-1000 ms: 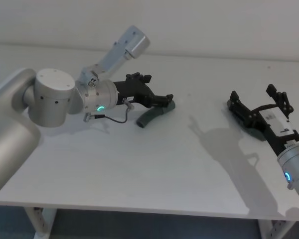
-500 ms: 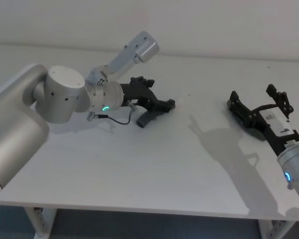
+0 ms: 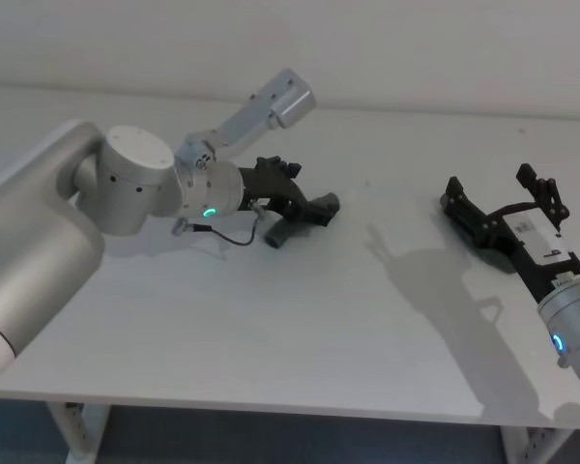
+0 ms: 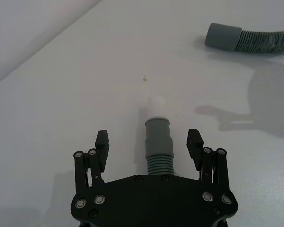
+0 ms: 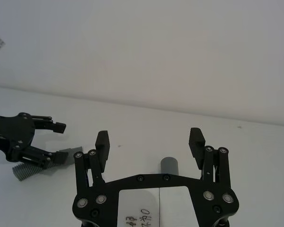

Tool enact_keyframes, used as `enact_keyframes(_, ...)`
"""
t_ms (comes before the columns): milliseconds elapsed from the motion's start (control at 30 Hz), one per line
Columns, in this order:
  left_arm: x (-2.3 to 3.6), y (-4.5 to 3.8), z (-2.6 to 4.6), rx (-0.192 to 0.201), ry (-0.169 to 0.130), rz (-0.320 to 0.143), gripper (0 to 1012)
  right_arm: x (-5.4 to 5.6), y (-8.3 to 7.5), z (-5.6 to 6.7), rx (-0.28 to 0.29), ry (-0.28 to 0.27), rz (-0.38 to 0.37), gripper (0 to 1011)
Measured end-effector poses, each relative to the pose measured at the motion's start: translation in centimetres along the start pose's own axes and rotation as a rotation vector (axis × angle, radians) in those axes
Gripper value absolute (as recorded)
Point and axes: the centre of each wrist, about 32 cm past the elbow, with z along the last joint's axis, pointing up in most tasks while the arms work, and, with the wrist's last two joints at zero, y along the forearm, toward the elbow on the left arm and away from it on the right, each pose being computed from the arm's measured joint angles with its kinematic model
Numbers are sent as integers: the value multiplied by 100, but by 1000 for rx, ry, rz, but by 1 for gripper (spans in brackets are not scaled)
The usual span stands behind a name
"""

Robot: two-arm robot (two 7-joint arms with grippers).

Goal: Use both hands to pick up one end of the pipe from the table, align the ends, and insert them.

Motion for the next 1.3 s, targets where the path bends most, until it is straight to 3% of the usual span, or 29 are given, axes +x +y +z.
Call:
enact_keyframes(967, 60, -154, -51, 28, 22, -28, 1000, 0, 0, 0, 0, 0, 0, 1001)
enact_keyframes(1300, 75, -176, -50, 40, 50, -51, 1000, 0, 0, 0, 0, 0, 0, 1001)
